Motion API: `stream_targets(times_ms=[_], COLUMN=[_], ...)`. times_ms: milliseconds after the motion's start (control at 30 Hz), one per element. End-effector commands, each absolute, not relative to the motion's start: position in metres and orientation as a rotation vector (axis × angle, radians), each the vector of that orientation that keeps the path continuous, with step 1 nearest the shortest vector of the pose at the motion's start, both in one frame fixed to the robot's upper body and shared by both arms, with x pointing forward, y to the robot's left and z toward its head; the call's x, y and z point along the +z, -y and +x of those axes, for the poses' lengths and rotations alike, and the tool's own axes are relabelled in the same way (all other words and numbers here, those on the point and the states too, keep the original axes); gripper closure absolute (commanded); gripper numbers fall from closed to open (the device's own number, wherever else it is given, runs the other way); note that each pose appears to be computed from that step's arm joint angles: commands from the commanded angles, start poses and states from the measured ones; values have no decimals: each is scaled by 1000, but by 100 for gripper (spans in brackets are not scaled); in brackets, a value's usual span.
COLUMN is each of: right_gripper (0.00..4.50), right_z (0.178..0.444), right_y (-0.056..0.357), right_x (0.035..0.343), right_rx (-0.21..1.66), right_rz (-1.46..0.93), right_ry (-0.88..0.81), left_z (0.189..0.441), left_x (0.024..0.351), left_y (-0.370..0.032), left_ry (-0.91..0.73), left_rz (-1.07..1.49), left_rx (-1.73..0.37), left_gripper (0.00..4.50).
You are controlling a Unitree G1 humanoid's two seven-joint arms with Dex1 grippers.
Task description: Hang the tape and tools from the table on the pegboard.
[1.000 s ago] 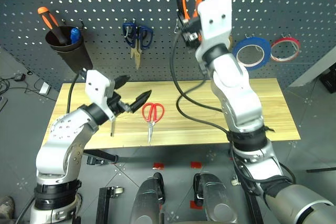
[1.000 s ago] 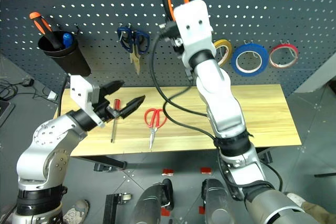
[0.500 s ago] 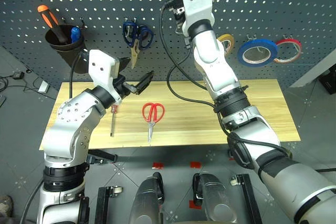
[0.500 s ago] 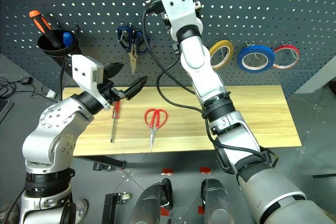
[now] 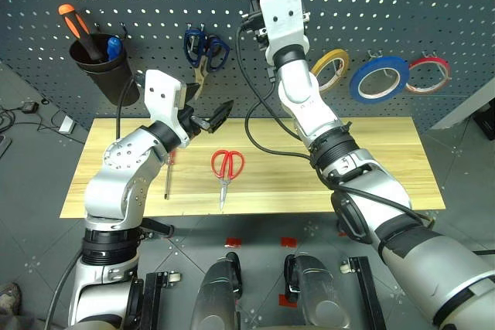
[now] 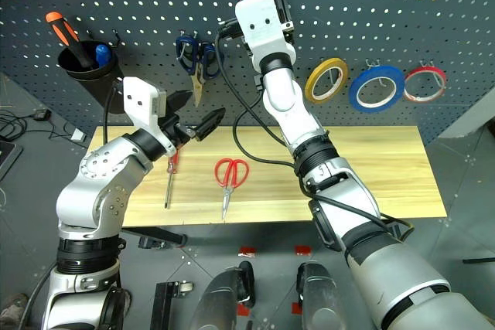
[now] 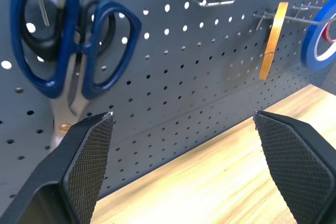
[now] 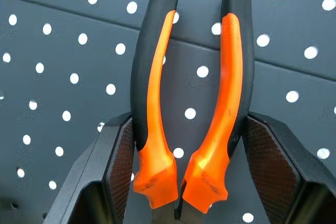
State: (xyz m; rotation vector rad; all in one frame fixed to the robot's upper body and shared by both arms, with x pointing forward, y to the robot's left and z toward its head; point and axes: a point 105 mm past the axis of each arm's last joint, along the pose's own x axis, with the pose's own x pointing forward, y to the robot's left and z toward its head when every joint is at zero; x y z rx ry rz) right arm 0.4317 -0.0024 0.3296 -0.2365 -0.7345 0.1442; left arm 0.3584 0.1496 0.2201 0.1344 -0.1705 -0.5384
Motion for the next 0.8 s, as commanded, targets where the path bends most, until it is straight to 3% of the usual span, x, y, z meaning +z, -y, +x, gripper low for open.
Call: stream_targets(times_ms=[33, 233, 567, 800], right_gripper=[173, 173, 173, 173], right_z=[431, 434, 418, 428], right_y=[5, 10, 6, 10], right_x=[325, 311, 363, 343], right_rx=[121, 102, 93, 75], right_rz=[-212, -162, -161, -213], right_ry=[740, 691, 851, 799], left_z=[358, 363, 365, 368], left_x=[229, 221, 231, 230], left_y=[-145, -148, -155, -147], left_ry=[222, 221, 267, 272], left_rz=[155, 153, 144, 139], left_rx=[-544, -510, -448, -455], left_gripper=[0, 0, 0, 0])
